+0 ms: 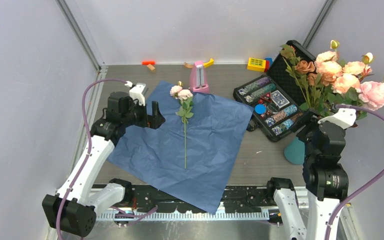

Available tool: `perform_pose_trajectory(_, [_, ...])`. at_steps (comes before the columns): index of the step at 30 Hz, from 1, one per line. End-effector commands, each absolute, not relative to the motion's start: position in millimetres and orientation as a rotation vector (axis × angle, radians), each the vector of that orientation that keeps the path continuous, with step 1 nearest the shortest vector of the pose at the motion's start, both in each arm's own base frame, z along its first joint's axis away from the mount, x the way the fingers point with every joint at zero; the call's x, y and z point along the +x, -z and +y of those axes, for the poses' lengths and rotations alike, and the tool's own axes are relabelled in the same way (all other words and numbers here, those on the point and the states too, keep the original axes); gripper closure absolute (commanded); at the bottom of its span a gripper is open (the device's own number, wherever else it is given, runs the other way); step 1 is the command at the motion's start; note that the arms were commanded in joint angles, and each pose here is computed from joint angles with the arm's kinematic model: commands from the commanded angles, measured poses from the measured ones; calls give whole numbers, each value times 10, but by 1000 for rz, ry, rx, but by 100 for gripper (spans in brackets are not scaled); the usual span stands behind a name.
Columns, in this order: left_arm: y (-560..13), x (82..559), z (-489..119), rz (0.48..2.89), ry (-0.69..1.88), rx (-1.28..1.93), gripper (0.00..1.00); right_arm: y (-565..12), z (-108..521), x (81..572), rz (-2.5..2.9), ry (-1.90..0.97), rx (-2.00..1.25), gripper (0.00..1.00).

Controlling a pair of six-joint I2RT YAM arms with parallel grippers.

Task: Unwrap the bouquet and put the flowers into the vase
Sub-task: Insert the fake flower into the vase, then pick up the fake flower from the wrapping paper.

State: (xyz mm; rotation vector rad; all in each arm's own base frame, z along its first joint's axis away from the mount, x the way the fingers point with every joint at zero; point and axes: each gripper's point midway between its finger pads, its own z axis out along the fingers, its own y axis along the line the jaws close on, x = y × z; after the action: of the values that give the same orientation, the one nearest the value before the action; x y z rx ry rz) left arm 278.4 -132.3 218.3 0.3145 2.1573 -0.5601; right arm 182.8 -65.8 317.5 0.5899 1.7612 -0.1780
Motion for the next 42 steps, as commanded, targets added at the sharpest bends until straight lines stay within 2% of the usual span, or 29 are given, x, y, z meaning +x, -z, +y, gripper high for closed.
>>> perform_pose_trajectory(1, [-2281,2756,-1370,2108,587,349,0,-3349,-493,1716,1760,86,546,28])
perform_pose_trajectory(10, [-2293,2752,-1397,2102,607,350,0,-3490,-31,1795,1816,-138,316,36])
perform_pose_trajectory(21, [-2254,2781,-1454,2125,670,256,1,-3412,322,2061,1891,-342,159,36])
perform_pose_trajectory(27, [-2001,2756,-1673,2191,830,141,7,-3296,381,2303,1929,-408,163,33])
perform_pose_trajectory(31, [-1783,2718,-1873,2247,848,102,8,-3177,400,2468,1970,-441,185,30])
perform_pose_trajectory(39, [-1384,2751,-2311,2348,877,82,8,-2923,595,2719,2045,-408,161,30])
perform_pose_trajectory(42, [-1276,2823,-2442,2369,835,113,9,-2867,776,2818,2056,-413,143,34])
